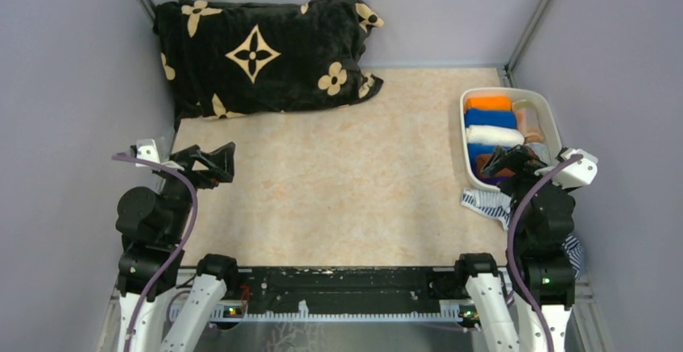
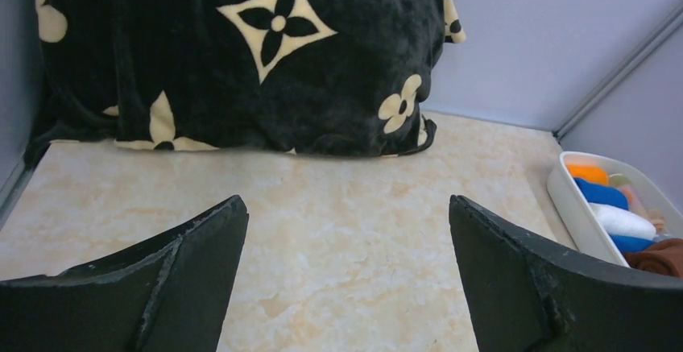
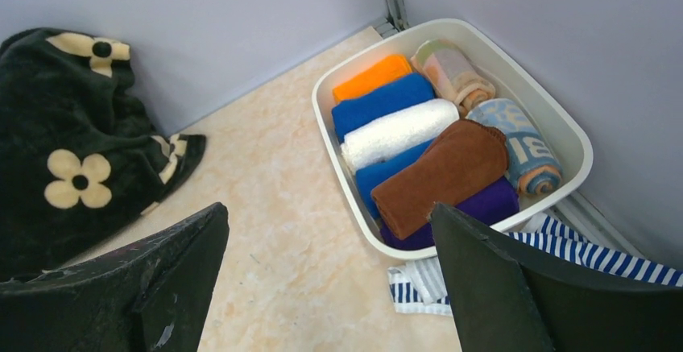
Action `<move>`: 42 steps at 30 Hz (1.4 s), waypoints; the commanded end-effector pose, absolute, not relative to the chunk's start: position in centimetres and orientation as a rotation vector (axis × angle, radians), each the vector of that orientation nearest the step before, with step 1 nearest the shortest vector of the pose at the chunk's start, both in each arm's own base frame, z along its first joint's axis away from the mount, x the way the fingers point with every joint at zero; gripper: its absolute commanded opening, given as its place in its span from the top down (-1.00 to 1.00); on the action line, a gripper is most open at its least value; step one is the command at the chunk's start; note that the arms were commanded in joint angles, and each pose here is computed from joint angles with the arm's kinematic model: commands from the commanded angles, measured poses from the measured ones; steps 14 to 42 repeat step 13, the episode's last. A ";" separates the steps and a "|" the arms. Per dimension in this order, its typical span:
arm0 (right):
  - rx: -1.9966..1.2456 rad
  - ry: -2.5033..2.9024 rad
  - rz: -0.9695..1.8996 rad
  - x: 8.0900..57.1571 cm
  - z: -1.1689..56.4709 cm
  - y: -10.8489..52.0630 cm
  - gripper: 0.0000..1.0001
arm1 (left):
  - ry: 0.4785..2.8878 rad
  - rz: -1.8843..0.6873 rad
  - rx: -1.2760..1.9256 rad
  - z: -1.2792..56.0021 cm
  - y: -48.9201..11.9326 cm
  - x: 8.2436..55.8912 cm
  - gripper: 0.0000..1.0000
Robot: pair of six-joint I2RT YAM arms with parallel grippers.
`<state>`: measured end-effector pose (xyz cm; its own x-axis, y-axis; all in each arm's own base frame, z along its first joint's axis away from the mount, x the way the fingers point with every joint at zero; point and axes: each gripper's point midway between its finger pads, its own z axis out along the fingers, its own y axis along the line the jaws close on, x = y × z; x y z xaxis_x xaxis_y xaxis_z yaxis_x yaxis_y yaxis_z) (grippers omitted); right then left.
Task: Roll the towels
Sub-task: Reset both arms
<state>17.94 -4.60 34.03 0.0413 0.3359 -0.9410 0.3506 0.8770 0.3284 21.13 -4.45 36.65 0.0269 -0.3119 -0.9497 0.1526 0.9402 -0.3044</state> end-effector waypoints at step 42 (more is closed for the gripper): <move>0.470 1.503 -0.013 18.3 33.8 -4.2 -0.93 | 1.488 -0.312 -0.152 34.4 -3.7 22.0 -0.99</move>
